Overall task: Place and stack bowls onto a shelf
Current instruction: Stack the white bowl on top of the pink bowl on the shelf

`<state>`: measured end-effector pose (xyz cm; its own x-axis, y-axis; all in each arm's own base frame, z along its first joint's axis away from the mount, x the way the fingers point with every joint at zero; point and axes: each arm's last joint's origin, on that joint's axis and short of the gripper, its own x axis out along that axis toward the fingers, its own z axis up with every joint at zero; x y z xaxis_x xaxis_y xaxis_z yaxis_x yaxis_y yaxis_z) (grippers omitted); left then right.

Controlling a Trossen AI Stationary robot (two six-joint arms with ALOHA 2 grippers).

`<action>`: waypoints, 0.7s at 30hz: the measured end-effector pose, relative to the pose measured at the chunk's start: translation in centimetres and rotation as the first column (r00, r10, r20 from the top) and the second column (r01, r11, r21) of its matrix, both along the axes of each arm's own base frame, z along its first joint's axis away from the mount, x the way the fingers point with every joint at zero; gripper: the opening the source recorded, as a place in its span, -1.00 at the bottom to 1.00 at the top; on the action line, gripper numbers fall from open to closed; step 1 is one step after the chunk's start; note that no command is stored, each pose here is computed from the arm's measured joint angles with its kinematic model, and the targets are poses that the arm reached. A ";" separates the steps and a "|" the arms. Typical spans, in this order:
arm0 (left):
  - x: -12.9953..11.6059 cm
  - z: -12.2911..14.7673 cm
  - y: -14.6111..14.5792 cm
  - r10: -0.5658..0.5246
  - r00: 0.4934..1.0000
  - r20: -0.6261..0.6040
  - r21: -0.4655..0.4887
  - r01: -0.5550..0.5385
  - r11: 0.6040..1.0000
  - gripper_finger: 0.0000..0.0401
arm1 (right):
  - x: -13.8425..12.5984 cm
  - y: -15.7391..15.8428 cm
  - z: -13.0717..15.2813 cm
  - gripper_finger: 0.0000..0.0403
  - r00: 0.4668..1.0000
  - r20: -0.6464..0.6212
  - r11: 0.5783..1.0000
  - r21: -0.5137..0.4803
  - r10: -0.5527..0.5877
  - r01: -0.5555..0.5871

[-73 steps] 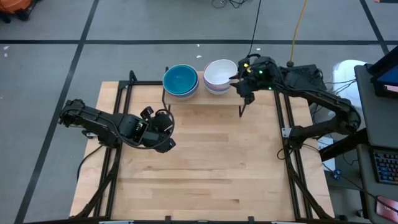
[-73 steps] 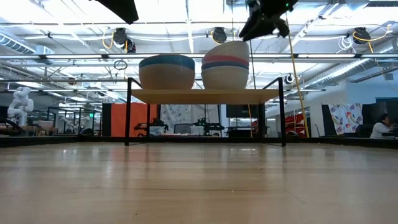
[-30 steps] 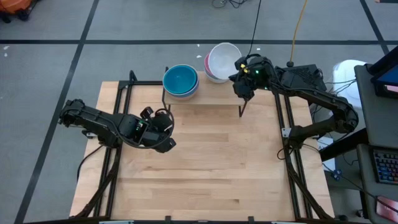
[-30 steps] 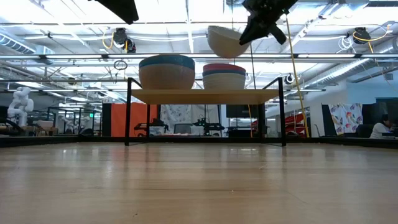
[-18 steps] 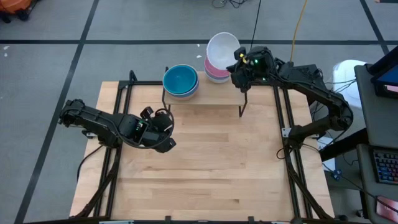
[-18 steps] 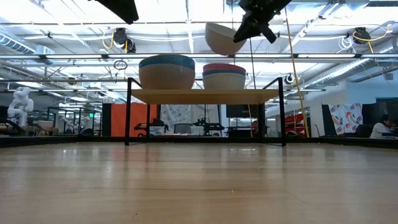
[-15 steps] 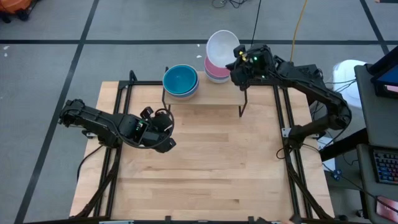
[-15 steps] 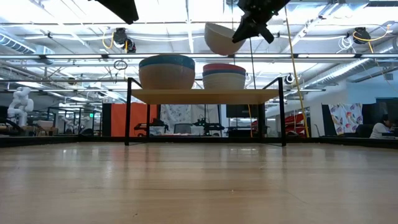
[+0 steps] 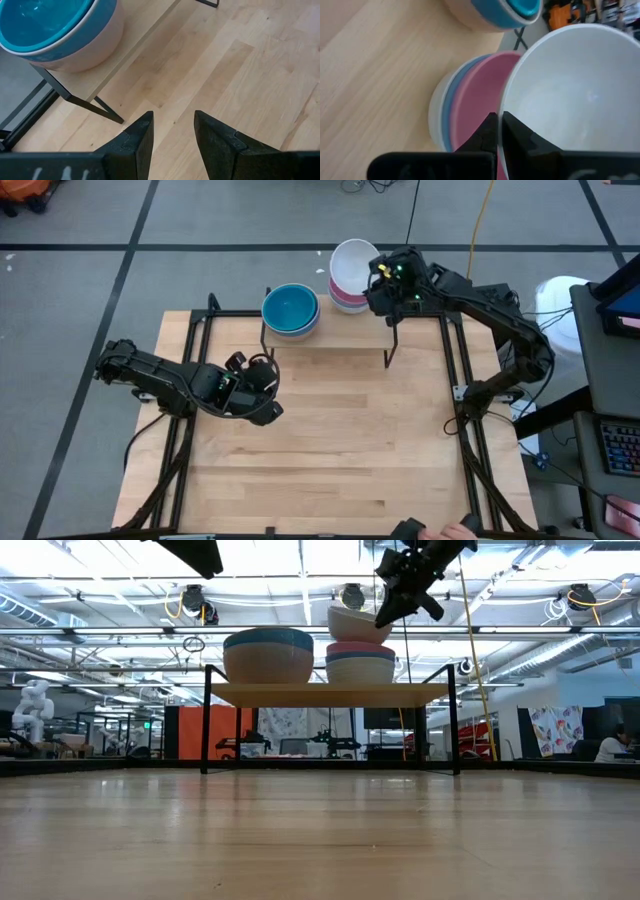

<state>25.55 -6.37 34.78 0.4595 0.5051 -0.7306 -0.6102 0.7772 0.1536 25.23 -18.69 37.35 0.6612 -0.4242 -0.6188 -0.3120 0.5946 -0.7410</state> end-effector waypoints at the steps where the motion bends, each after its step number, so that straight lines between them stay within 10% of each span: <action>1: 0.0 0.0 0.0 0.000 1.000 0.000 0.000 0.000 1.000 -0.27 | -0.1 -0.1 -0.1 -1.00 1.000 -0.009 1.000 0.007 -0.003 0.004; 21: 0.0 0.0 0.0 0.000 1.000 -0.001 0.000 0.000 1.000 -0.27 | -0.8 0.2 -1.1 -1.00 0.995 -0.079 0.992 0.115 0.058 -0.049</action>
